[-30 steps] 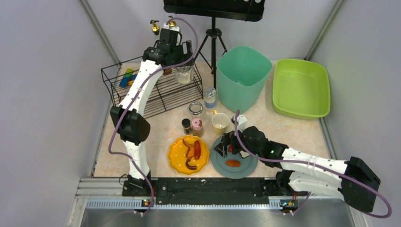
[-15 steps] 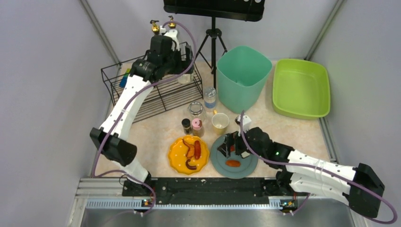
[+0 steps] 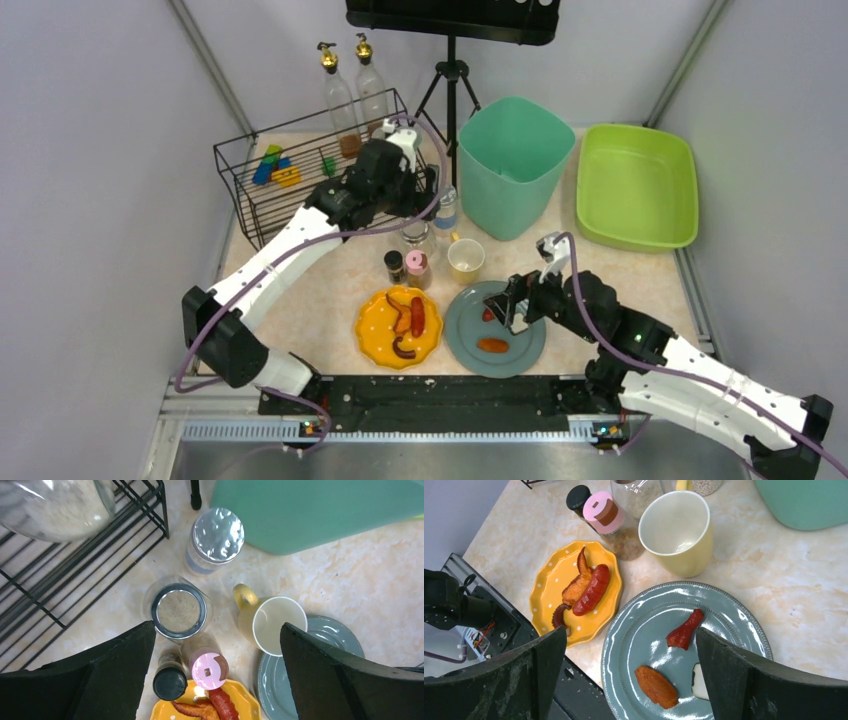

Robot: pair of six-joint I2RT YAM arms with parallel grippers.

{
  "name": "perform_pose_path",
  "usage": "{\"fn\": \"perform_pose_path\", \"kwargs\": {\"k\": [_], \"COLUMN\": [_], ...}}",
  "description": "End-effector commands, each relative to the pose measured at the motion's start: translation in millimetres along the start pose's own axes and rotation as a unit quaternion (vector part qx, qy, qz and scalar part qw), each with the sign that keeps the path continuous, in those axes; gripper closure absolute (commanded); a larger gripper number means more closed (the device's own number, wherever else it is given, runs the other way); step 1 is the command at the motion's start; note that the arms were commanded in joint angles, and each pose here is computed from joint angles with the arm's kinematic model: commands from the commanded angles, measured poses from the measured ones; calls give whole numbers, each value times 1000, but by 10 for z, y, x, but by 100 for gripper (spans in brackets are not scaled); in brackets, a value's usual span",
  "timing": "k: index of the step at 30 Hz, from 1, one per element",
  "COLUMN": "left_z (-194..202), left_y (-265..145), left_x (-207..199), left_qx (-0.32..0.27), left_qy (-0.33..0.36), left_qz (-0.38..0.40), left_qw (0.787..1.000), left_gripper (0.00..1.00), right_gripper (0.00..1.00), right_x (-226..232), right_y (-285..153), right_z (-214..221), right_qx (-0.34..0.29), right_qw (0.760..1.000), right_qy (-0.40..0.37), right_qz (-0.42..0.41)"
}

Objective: Clear the kitchen counter

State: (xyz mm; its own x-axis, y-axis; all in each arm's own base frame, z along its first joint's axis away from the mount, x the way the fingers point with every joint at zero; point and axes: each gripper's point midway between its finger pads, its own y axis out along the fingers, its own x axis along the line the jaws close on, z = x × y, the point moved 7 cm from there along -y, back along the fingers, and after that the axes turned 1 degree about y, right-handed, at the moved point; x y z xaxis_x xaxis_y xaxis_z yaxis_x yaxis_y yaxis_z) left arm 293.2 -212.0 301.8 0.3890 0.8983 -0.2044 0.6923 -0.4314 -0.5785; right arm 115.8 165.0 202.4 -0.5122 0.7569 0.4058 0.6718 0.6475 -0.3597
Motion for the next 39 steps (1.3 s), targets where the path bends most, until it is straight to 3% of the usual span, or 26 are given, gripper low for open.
{"fn": "perform_pose_path", "kwargs": {"k": [1, 11, 21, 39], "left_z": [-49, 145, 354, 500], "left_y": [71, 530, 1038, 1372], "left_x": [-127, -99, -59, -90], "left_qx": [-91, -123, -116, -143], "left_qy": [-13, 5, 7, 45], "left_qz": [20, 1, -25, -41], "left_qw": [996, 992, 993, 988], "left_gripper": [1, 1, 1, 1], "right_gripper": [1, 1, 1, 1], "right_x": [-23, -19, 35, 63], "right_y": [-125, -133, -113, -40], "right_z": [-103, -46, -81, -22], "right_qx": [-12, -3, -3, 10], "right_qw": [1000, 1000, 1000, 1000], "right_qy": [-5, 2, 5, 10], "right_qz": [17, 7, -7, -19]}}
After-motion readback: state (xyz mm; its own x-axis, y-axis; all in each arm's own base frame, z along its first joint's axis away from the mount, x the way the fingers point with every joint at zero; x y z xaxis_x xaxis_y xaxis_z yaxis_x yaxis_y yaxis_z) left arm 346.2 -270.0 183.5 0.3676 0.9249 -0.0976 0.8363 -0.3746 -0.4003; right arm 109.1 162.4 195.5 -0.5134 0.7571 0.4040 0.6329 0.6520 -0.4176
